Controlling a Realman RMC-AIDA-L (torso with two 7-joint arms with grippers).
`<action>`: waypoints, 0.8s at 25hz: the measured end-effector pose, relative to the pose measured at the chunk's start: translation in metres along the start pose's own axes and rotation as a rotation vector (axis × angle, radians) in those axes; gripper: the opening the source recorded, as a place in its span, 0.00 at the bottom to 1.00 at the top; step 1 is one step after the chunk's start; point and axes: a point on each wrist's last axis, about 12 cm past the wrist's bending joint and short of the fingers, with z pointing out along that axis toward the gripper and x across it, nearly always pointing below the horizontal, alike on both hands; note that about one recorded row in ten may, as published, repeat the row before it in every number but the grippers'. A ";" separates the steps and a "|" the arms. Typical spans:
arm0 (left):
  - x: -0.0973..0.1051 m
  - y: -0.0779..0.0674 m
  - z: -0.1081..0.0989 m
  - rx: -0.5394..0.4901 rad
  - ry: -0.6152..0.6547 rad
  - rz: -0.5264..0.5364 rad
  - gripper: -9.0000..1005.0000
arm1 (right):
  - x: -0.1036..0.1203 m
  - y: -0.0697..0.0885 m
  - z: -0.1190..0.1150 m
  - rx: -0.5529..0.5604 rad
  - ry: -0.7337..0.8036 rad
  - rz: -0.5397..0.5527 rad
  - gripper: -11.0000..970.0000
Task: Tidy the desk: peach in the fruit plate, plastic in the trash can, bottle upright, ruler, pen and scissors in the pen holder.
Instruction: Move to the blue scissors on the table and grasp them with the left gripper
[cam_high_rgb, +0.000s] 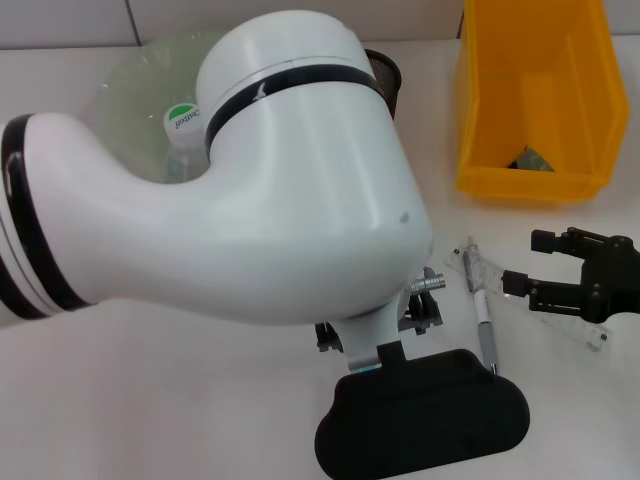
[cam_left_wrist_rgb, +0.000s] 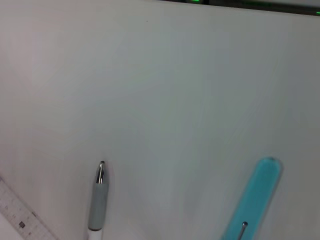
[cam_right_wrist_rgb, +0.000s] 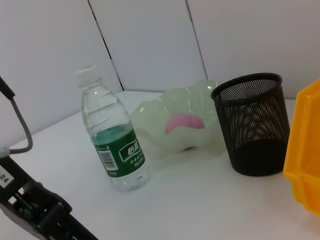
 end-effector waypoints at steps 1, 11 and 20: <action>0.000 0.000 0.000 -0.001 -0.001 -0.001 0.78 | 0.000 0.000 0.000 -0.001 0.000 0.002 0.87; 0.007 0.002 -0.005 -0.005 -0.028 0.000 0.78 | 0.005 0.003 0.003 -0.015 -0.008 0.023 0.87; 0.014 0.008 -0.009 -0.014 -0.036 0.004 0.78 | 0.003 0.003 0.003 -0.013 -0.014 0.021 0.87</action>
